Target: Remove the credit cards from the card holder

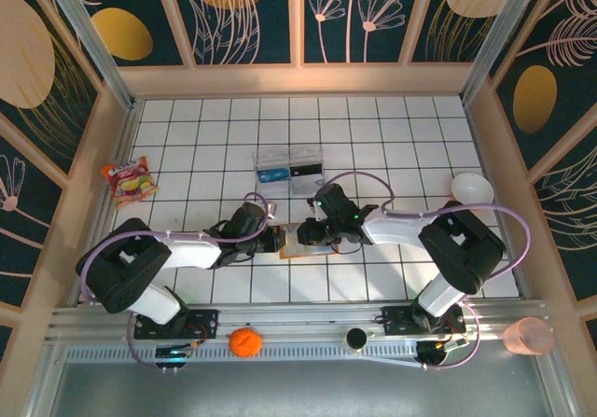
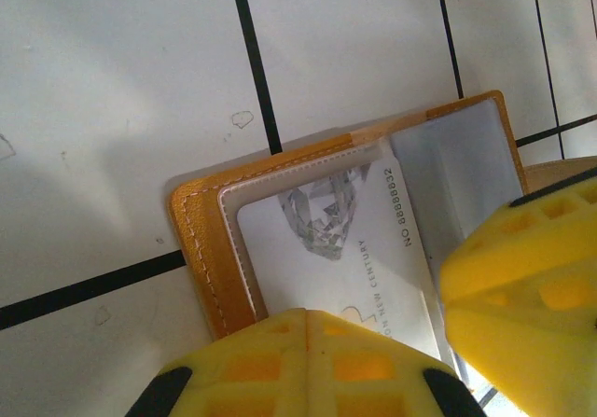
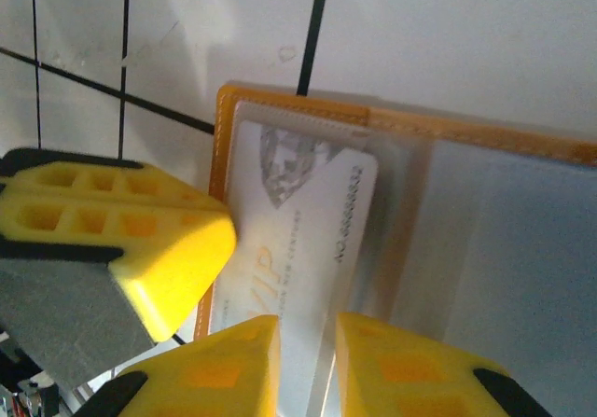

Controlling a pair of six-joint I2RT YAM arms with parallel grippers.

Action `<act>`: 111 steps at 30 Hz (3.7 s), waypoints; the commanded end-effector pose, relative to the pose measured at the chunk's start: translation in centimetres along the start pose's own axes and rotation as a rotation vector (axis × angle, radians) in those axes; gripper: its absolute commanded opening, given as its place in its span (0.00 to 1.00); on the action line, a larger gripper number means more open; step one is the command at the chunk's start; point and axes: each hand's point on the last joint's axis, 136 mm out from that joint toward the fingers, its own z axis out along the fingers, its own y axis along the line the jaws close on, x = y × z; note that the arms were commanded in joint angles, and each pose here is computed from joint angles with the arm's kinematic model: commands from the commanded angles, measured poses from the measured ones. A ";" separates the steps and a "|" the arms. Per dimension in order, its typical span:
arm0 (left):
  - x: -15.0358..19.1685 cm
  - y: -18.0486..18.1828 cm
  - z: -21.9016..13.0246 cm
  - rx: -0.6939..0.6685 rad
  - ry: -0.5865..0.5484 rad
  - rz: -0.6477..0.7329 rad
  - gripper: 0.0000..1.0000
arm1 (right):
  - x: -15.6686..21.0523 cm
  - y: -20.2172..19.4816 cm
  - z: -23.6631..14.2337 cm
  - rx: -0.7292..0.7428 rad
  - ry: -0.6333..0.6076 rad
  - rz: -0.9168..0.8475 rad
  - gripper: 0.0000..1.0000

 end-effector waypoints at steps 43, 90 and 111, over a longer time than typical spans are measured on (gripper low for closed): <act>2.1 2.0 0.8 -0.065 0.079 -0.004 0.00 | -0.4 -1.7 0.0 -0.012 -0.055 0.096 0.11; 2.1 2.3 0.5 -0.063 0.071 -0.008 0.00 | -0.3 -1.6 -0.3 -0.089 -0.026 0.131 0.18; 2.1 2.4 0.3 -0.067 0.067 -0.015 0.00 | -0.6 -1.7 -0.5 -0.103 -0.054 0.149 0.00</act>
